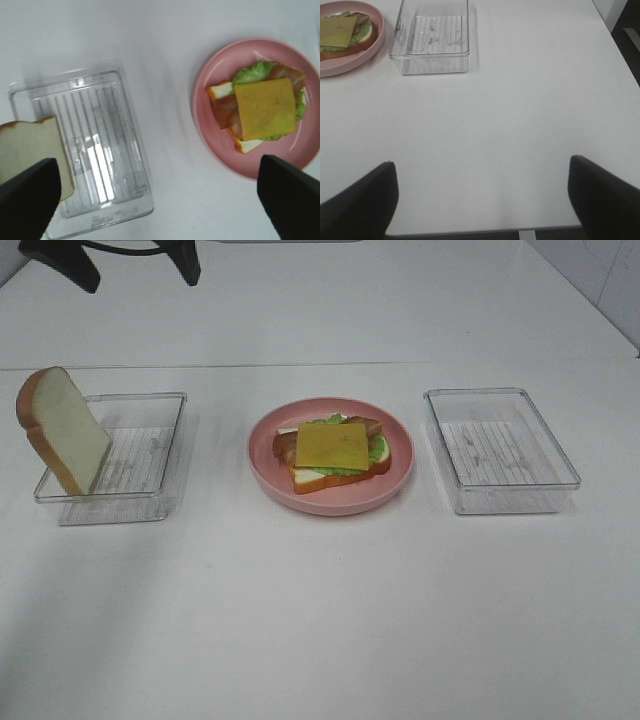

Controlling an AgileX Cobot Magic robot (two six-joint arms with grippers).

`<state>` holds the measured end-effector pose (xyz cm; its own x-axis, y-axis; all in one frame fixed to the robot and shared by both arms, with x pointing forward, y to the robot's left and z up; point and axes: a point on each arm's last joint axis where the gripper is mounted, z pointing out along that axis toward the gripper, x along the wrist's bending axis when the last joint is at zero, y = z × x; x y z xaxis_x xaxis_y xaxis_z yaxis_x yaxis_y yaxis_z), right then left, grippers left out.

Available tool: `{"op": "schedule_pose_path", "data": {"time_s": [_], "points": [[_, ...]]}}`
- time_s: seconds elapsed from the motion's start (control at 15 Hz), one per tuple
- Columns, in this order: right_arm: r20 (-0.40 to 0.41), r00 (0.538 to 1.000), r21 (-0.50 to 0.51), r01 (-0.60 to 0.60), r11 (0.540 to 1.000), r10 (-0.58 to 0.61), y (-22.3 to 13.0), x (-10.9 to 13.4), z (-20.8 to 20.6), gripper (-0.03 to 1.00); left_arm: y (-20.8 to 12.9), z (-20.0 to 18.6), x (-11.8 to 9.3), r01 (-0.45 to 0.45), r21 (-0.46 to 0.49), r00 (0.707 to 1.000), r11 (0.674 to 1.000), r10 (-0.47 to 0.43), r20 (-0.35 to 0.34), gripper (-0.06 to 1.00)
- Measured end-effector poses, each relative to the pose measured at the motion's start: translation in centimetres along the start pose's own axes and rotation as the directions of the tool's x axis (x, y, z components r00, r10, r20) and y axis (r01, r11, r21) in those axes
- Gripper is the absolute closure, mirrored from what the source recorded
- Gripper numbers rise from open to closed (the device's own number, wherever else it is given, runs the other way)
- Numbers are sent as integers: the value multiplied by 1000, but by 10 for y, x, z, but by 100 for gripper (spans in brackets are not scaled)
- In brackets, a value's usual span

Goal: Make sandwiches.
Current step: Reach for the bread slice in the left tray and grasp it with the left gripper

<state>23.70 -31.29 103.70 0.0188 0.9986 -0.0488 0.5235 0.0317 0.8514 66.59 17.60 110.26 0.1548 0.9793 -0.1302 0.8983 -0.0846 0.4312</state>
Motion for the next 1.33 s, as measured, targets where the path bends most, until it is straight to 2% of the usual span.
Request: {"op": "schedule_pose_path", "data": {"time_s": [0.27, 0.4, 0.47, 0.67, 0.73, 0.87, 0.93, 1.2, 1.33], "points": [[0, 1000, 0, 0, 1000, 0, 0, 0, 0, 7, -21, -9, 35, 33, 54, 996, 998, -28, -90, -4], [0, 1000, 0, 0, 1000, 0, 0, 0, 0, 7, -29, -4, 62, 83, 89, 990, 993, -71, -125, -5], [0, 1000, 0, 0, 1000, 0, 0, 0, 0, 7, -32, -2, 83, 118, 101, 984, 988, -102, -146, -5], [0, 1000, 0, 0, 1000, 0, 0, 0, 0, 7, -33, -5, 107, 153, 98, 976, 983, -135, -169, -5], [0, 1000, 0, 0, 1000, 0, 0, 0, 0, 7, -34, -7, 122, 181, 92, 970, 979, -162, -180, -5], [0, 1000, 0, 0, 1000, 0, 0, 0, 0, 7, -35, -6, 133, 203, 96, 968, 974, -185, -170, -5], [0, 1000, 0, 0, 1000, 0, 0, 0, 0, 7, -36, 3, 136, 220, 115, 969, 969, -203, -140, -5], [0, 1000, 0, 0, 1000, 0, 0, 0, 0, 7, -38, 45, 136, 224, 200, 975, 954, -217, -54, -5], [0, 1000, 0, 0, 1000, 0, 0, 0, 0, 7, -41, 61, 139, 215, 230, 977, 949, -208, -54, -5]]}}
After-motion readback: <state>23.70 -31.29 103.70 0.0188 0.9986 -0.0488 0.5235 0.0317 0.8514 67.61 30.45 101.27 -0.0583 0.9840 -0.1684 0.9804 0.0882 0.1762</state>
